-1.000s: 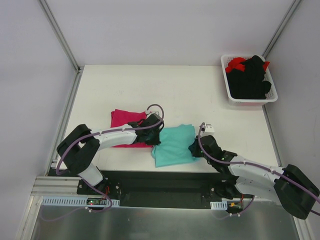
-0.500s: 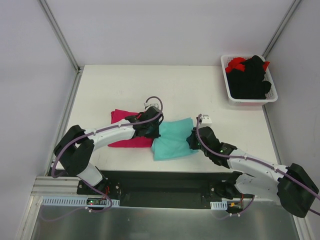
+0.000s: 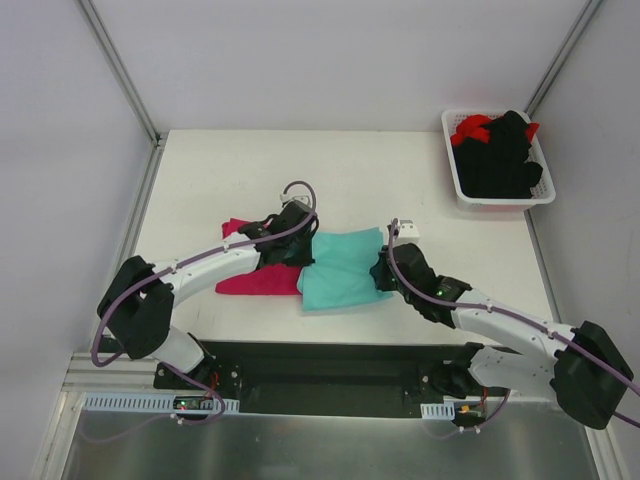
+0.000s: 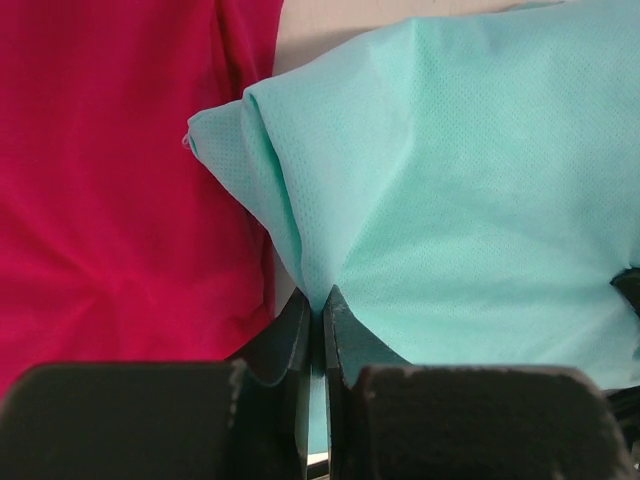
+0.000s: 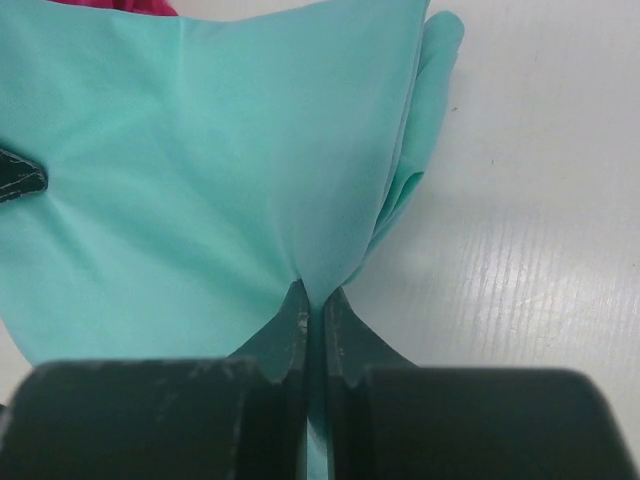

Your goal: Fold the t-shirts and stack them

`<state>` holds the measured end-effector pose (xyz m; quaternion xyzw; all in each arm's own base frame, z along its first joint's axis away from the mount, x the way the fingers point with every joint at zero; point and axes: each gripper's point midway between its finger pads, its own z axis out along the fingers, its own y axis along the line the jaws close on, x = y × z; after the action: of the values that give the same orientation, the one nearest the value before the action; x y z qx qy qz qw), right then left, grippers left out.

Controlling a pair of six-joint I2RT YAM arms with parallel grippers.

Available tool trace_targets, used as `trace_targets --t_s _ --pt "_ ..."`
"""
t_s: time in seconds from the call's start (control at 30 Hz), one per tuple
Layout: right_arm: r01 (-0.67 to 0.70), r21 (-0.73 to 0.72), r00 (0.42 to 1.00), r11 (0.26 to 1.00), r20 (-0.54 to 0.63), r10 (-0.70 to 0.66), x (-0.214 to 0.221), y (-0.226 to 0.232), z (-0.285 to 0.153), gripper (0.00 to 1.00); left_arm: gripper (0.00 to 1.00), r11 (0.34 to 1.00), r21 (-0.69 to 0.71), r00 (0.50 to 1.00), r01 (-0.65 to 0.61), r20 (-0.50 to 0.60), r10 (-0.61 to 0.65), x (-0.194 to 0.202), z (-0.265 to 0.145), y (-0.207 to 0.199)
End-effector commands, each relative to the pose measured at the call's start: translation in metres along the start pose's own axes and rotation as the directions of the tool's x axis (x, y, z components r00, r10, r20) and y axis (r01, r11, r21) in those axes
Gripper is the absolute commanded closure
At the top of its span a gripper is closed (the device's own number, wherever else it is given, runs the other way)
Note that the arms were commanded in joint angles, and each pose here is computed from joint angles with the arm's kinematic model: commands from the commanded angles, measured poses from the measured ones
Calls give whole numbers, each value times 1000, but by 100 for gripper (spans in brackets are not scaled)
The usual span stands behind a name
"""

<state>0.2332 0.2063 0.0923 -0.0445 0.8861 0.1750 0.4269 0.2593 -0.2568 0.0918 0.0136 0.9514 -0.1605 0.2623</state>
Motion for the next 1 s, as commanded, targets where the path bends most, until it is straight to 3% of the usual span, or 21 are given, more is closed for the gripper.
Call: trace_targets --t_s 0.0,0.53,0.97 --pt "9 -1 998 1000 67 -9 -30 9 -3 100 100 1000 -3 997 -6 70 6 -26 -20 2" --pt "29 -43 999 999 42 -27 -54 41 9 99 100 999 -46 991 -20 134 26 -67 -47 31" --pt "45 -68 999 997 -14 -46 -40 66 27 100 100 996 -87 989 0 149 13 -81 -57 65"
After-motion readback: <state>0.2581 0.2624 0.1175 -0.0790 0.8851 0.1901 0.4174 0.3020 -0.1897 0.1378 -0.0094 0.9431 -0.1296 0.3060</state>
